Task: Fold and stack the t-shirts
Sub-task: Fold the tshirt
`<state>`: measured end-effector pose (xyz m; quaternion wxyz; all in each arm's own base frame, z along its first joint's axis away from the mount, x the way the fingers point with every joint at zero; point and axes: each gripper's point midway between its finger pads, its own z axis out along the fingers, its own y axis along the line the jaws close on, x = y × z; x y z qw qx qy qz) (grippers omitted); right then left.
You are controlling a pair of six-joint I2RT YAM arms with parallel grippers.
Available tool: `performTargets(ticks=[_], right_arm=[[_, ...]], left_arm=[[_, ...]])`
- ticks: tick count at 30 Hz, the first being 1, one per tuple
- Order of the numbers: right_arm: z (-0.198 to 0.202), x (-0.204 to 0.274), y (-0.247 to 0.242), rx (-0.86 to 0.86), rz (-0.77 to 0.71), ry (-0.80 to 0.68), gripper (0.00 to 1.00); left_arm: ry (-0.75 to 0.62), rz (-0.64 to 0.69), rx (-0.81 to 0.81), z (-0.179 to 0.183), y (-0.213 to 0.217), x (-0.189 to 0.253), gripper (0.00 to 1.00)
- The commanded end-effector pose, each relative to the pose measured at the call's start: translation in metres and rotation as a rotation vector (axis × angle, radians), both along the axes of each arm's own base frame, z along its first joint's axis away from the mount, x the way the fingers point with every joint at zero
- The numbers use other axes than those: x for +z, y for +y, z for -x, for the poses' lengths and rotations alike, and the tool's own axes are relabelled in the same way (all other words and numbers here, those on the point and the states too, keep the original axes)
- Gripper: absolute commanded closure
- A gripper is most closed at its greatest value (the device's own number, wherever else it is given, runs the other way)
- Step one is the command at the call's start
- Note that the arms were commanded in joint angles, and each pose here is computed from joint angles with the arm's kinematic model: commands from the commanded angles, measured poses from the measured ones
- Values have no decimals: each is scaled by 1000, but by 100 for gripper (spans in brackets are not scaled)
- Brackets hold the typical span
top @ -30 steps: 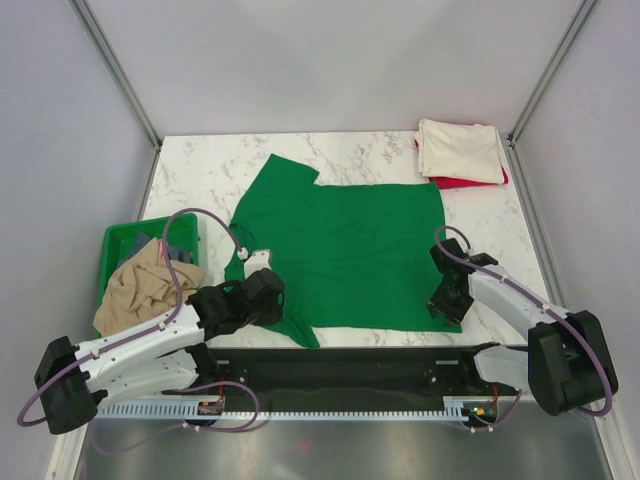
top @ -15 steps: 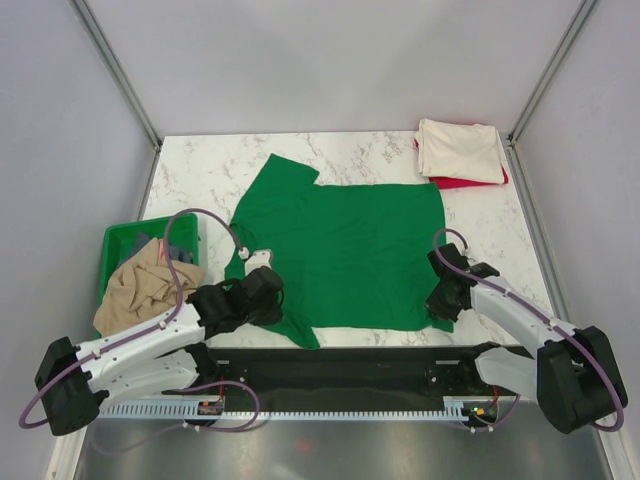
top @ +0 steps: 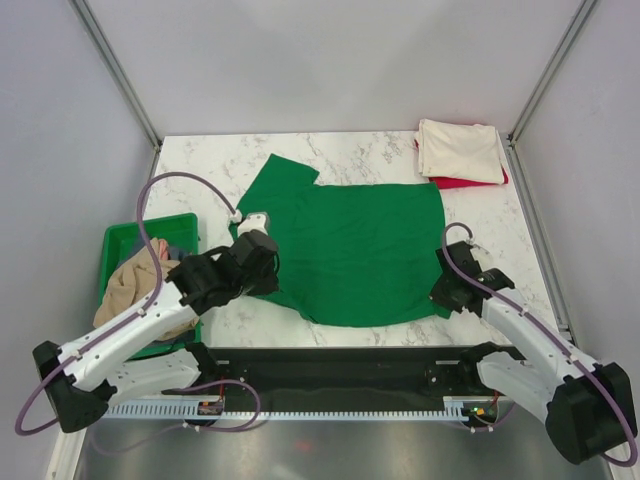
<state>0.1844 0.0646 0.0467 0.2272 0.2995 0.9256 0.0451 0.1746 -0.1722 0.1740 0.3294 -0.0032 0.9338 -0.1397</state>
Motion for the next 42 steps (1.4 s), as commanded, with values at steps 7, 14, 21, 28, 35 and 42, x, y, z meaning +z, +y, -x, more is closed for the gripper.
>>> performTargets(ticks=[7, 14, 21, 28, 35, 42], right_arm=[[-70, 30, 14, 116, 63, -155, 100], [-109, 44, 18, 150, 108, -198, 100], [-140, 48, 13, 145, 139, -210, 100], [-162, 31, 4, 110, 124, -173, 100], [-179, 19, -2, 83, 114, -157, 96], [-213, 27, -17, 64, 78, -170, 23]], left_arm=[[-33, -181, 59, -61, 26, 18, 98], [-30, -216, 85, -108, 28, 24, 98], [6, -231, 116, -151, 30, 16, 98], [81, -283, 143, -193, 43, -12, 98], [125, -306, 157, -224, 51, -31, 97], [118, -334, 196, -259, 66, -5, 62]])
